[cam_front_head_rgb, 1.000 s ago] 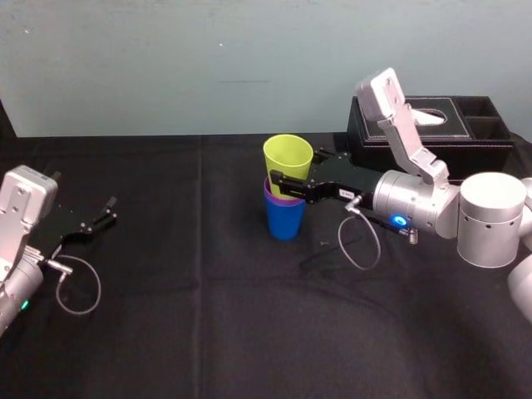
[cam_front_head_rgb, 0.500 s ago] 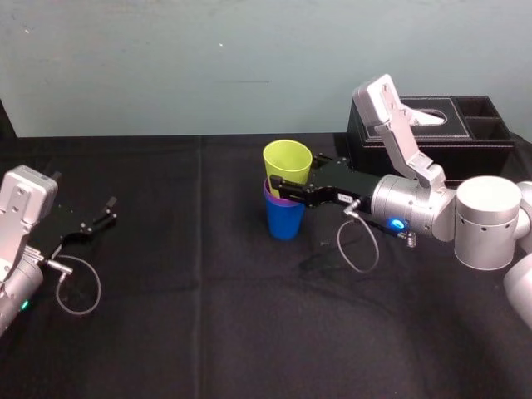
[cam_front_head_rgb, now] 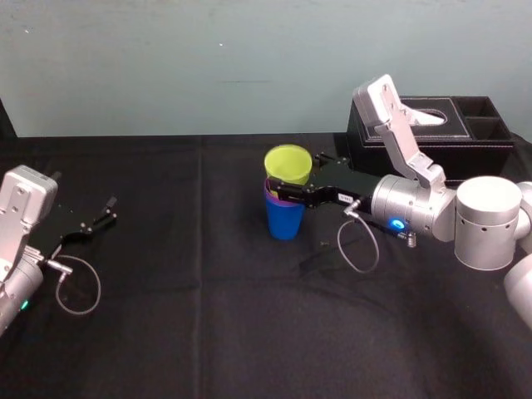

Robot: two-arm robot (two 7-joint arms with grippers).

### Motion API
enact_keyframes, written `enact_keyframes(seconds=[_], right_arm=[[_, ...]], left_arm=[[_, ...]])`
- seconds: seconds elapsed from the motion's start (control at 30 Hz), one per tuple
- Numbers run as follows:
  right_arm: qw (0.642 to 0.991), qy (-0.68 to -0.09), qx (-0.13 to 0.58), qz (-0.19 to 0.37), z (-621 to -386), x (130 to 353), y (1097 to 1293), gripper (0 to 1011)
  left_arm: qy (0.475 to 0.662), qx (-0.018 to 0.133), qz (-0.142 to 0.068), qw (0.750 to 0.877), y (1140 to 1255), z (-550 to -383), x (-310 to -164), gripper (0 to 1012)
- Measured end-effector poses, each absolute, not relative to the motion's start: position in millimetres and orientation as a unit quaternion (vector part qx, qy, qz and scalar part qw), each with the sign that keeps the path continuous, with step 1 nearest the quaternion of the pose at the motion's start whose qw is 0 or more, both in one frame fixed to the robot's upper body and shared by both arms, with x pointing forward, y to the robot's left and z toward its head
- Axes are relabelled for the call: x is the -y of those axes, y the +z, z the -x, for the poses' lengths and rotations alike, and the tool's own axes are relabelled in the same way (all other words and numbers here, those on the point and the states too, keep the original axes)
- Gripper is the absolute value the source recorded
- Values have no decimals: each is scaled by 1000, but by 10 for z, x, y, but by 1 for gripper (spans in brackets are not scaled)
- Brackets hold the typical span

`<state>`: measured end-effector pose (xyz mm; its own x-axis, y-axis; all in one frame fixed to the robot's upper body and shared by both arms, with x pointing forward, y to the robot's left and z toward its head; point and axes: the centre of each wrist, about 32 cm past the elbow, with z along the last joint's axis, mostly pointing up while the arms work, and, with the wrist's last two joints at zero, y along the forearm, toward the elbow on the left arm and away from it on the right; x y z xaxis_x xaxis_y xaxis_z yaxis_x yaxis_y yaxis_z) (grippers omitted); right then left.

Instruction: Stack the three plastic cups sequentially using one hand.

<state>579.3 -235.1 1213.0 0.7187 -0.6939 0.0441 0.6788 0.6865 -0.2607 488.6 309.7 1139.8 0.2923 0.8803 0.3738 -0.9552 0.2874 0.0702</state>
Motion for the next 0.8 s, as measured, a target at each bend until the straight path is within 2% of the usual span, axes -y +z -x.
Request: enact_keyframes(seconds=[0.23,0.6,0.8], right_arm=[[918,-374,-29,130,-5793,2352,12132,1000],[918,-374,-29,130,-5793,2351,12134,1003],[917,-378,-18,124,-5710,2393,12206,1003]], left_arm=[[580,132,-141,791,11398,-4886,-3097,1010],[580,132,-141,791,11398,-4886,-3097,1010],[580,132,-141,791,11398,-4886,-3097,1010]])
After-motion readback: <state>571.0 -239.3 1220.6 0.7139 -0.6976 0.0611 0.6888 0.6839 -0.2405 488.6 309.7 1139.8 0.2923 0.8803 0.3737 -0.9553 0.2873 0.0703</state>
